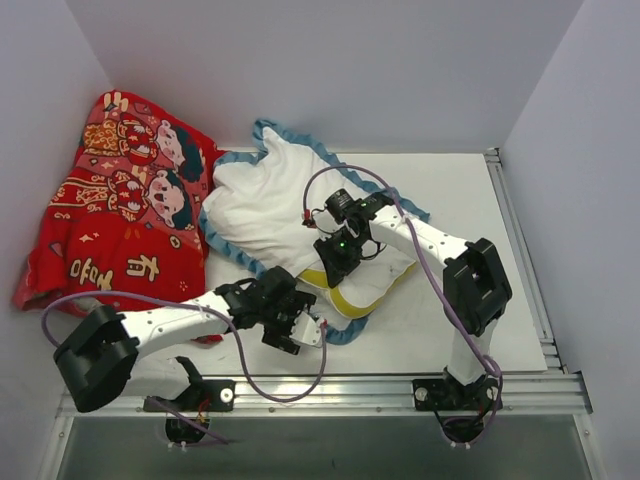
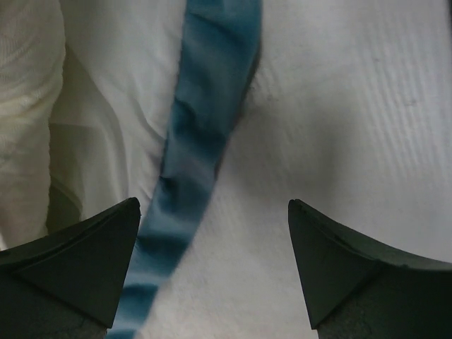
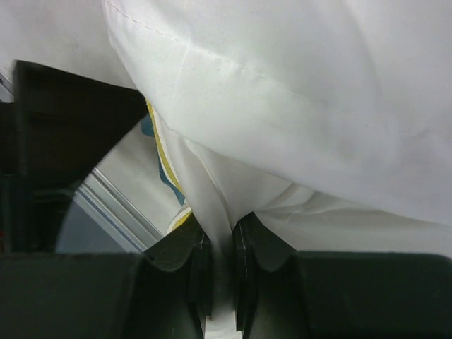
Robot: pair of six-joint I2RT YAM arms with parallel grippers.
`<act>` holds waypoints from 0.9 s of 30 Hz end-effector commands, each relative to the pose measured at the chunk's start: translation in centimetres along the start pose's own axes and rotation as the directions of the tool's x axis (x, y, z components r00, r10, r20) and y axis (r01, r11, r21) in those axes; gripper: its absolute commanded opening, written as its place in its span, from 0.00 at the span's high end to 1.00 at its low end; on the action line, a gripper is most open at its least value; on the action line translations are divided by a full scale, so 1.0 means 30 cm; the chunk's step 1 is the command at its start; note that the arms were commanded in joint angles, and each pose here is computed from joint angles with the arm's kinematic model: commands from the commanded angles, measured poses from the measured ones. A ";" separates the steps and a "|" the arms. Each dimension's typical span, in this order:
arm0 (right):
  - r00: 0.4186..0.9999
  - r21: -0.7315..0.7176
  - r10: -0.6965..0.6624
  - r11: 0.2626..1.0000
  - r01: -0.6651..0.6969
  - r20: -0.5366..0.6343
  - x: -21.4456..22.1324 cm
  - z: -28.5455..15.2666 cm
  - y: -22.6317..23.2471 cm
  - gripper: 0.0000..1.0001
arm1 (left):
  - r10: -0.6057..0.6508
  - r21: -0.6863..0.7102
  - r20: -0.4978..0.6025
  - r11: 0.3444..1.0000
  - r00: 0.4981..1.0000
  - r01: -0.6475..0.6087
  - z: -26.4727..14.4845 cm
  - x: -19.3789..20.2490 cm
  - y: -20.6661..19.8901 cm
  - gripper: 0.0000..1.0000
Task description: Put the pillow into the pillowcase
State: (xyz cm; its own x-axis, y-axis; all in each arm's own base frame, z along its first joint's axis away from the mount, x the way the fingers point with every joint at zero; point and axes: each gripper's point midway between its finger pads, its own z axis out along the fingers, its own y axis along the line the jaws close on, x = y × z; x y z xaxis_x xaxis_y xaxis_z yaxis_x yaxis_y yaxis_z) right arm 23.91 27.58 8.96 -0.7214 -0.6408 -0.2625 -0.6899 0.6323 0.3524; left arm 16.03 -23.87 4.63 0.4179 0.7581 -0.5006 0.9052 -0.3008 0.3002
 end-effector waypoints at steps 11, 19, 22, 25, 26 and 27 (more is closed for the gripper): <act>0.996 -0.131 0.038 0.991 -0.026 0.086 -0.045 -0.111 0.087 1.00 | 0.246 -0.096 0.086 0.967 0.966 -0.238 0.199 -0.144 0.213 0.76; 0.974 -0.130 0.106 0.988 -0.081 0.200 -0.306 -0.134 0.008 1.00 | 0.187 -0.014 0.617 0.974 0.764 -0.227 -0.197 -0.817 0.161 1.00; 0.962 -0.163 0.176 0.976 -0.143 0.211 -0.394 -0.074 0.005 1.00 | 0.181 -0.024 0.708 0.972 0.682 -0.233 -0.336 -0.969 0.151 1.00; 0.969 -0.103 0.197 0.978 -0.183 0.148 -0.310 0.125 -0.028 1.00 | 0.166 -0.013 0.715 0.974 0.679 -0.225 -0.353 -0.970 0.151 1.00; 0.968 -0.097 0.205 0.977 -0.193 0.146 -0.287 0.175 -0.048 1.00 | 0.166 -0.007 0.710 0.974 0.685 -0.228 -0.352 -0.957 0.146 1.00; 0.966 -0.088 0.242 0.968 -0.235 0.085 -0.207 0.232 -0.065 1.00 | 0.169 -0.003 0.705 0.972 0.689 -0.236 -0.348 -0.945 0.139 1.00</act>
State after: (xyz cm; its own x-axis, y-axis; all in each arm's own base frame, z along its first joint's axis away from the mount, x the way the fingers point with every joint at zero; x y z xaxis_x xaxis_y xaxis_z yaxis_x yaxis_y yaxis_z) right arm 29.39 32.86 10.99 -0.8443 -0.4488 -0.2927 -0.5343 0.6641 0.5230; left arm 12.88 -39.86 24.23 0.5257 0.2943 -0.7982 0.8399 -0.3283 0.4321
